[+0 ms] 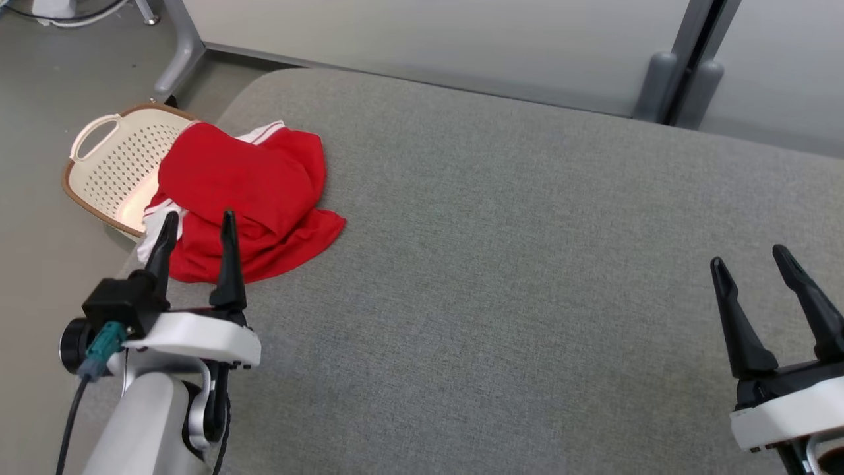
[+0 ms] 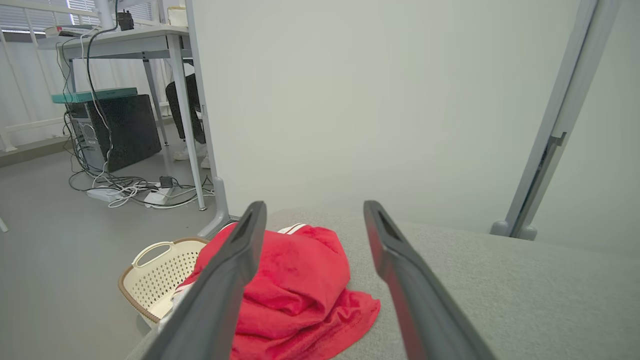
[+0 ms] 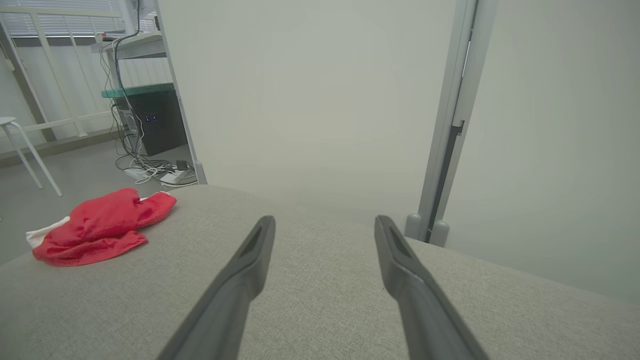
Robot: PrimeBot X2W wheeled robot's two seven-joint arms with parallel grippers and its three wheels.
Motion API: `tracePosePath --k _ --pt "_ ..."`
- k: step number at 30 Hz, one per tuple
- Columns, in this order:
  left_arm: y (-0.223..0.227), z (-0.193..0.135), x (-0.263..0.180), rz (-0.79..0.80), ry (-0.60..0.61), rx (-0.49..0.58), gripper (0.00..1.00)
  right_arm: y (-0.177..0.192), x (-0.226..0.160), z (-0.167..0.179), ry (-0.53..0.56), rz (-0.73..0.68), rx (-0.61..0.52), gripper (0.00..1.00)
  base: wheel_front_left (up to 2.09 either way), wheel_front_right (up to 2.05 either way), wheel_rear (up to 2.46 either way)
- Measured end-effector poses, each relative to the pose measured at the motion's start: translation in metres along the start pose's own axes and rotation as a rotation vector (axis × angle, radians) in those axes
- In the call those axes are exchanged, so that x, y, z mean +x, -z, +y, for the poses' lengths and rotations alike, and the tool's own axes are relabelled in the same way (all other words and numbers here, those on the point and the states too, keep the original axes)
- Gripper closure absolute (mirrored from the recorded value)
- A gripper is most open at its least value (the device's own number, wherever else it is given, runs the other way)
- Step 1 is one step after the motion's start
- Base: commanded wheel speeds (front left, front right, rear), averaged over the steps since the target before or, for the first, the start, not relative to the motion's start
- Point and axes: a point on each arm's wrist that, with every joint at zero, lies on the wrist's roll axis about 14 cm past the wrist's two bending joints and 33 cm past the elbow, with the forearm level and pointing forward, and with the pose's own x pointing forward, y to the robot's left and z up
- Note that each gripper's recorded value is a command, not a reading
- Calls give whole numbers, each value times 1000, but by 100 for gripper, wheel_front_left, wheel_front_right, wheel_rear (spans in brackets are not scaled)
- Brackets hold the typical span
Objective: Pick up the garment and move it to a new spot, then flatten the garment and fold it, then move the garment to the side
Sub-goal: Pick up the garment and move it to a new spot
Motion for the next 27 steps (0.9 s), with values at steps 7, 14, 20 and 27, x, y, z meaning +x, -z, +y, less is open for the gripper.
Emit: tracePosePath --k 7,14,20,27 --pt "43 -10 44 123 2 -20 0 17 20 -20 6 30 4 0 0 0 0" --pt "125 -8 70 354 -33 -46 0 59 35 -39 12 101 44 0 0 0 0" --pt "183 -3 67 536 -62 -53 29 85 32 -60 62 147 68 0 0 0 0" --pt "160 3 86 455 -57 -33 100 79 28 -66 94 116 70 0 0 0 0"
